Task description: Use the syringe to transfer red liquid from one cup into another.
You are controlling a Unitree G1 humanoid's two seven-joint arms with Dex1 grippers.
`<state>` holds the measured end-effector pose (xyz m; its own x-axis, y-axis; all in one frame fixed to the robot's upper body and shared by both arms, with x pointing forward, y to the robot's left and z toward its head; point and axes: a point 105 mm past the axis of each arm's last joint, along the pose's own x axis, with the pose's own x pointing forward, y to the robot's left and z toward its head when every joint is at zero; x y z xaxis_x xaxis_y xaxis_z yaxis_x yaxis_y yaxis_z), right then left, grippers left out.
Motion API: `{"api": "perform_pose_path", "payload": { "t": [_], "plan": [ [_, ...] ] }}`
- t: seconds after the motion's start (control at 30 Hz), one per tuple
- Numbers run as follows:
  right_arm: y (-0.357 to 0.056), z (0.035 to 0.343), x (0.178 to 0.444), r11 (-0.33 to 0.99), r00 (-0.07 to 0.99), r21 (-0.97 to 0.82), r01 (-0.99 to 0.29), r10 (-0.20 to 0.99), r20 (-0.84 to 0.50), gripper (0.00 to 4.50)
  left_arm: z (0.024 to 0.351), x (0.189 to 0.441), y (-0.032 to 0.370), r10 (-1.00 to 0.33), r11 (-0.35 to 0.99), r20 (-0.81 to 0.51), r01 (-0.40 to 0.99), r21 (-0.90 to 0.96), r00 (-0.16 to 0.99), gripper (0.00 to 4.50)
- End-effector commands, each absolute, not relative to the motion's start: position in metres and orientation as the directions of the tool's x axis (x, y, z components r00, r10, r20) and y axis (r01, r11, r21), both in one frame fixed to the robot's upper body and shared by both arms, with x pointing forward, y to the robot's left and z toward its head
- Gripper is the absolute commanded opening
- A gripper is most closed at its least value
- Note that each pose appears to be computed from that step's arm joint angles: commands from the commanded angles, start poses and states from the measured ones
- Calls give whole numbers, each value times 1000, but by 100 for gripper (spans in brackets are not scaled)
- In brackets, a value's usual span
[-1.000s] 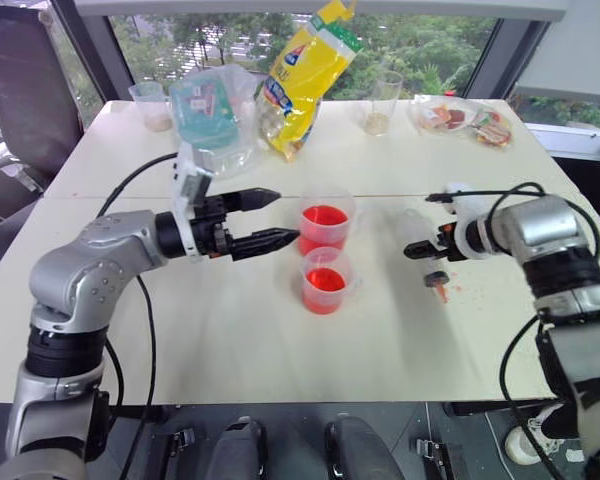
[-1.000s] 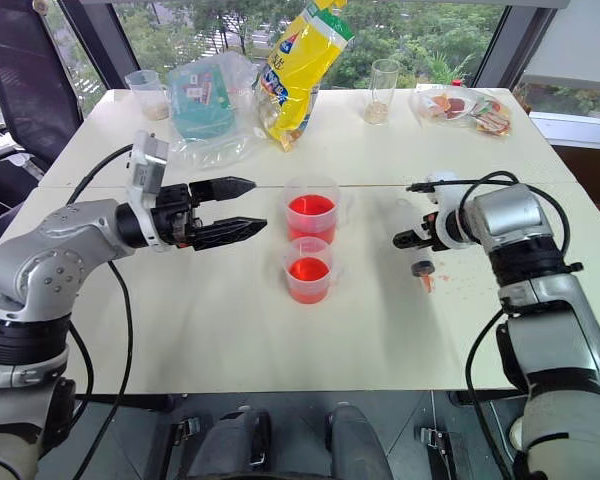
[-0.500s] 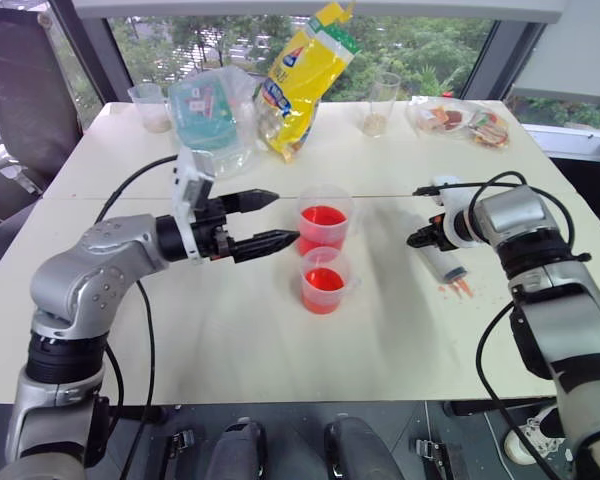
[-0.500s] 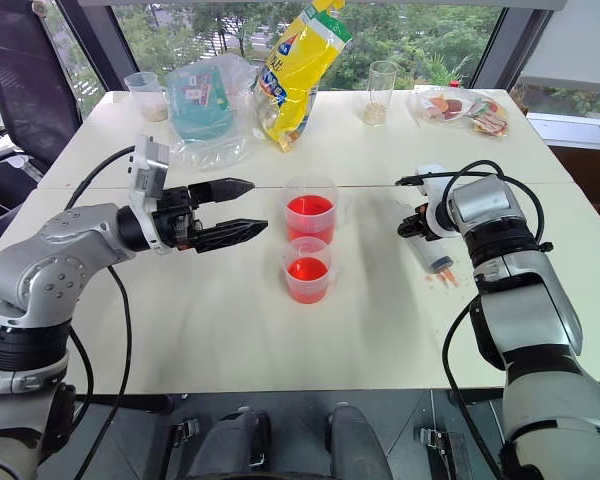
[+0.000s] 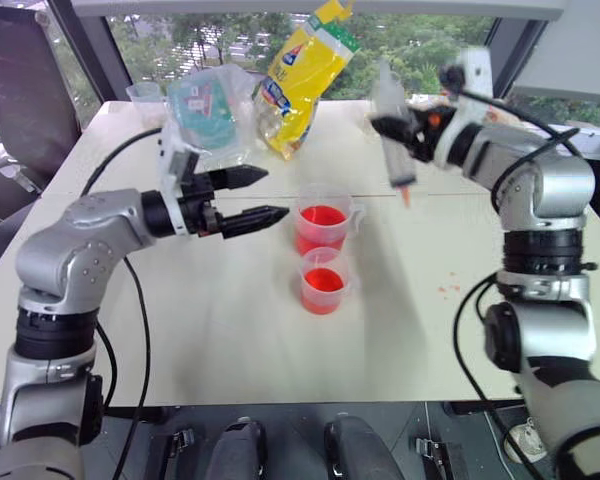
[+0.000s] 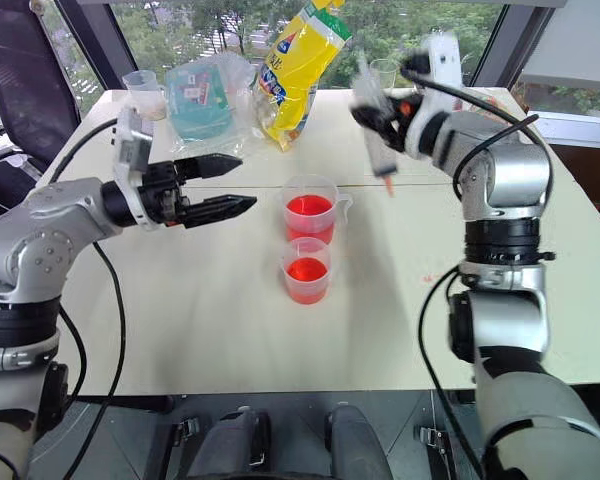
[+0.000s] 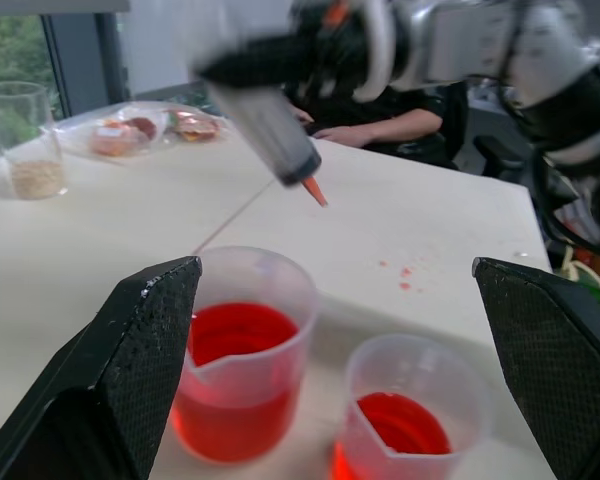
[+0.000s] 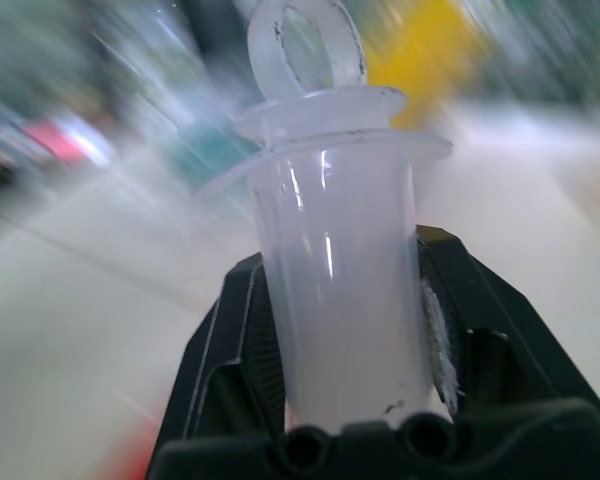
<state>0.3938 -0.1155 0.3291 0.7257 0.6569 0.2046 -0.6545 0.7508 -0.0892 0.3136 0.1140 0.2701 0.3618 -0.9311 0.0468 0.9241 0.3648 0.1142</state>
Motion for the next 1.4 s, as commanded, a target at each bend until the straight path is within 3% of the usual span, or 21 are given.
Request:
{"api": "perform_pose_path", "payload": {
  "t": [0.03, 0.2, 0.63, 1.37, 1.4],
  "plan": [
    [-103, 350, 373, 722, 639, -92, -686, 658, 399, 141, 281, 312, 116, -935, 355, 52, 919, 169, 351, 450],
    [-78, 320, 368, 692, 590, -61, -719, 655, 473, 141, 284, 313, 115, -938, 347, 52, 922, 170, 343, 450],
    [-62, 237, 377, 733, 621, -111, -671, 637, 457, 141, 290, 331, 96, -939, 342, 88, 926, 162, 331, 450],
    [-53, 216, 374, 712, 613, -166, -683, 681, 400, 141, 288, 353, 40, -977, 205, 90, 972, 118, 195, 450],
    [-53, 216, 374, 711, 613, -168, -683, 682, 399, 141, 287, 354, 39, -976, 205, 92, 972, 115, 195, 425]
  ]
}}
